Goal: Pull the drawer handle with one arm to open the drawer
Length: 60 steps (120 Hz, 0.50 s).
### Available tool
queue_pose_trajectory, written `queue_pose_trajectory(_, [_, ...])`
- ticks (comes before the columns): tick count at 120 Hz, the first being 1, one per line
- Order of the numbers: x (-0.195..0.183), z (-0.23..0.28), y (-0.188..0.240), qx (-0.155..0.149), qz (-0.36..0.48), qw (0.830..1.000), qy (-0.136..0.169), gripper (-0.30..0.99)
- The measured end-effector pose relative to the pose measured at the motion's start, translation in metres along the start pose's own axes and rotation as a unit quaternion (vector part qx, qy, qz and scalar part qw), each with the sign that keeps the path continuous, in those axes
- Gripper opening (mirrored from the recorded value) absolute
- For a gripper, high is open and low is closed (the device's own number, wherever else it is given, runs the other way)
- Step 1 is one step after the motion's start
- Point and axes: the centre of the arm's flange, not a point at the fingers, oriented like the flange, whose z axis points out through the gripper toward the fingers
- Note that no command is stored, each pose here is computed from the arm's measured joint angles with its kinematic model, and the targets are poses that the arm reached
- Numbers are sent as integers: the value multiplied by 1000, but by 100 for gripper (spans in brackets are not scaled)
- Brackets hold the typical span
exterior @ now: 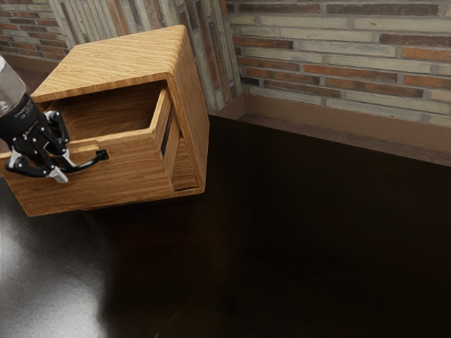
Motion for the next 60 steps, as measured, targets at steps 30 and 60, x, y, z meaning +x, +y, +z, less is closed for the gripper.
queue_pose_trajectory(30, [-1,-3,-10,-2,1,1000,0,9])
queue_pose_trajectory(60, [-3,-5,-18,-3,2,1000,0,9])
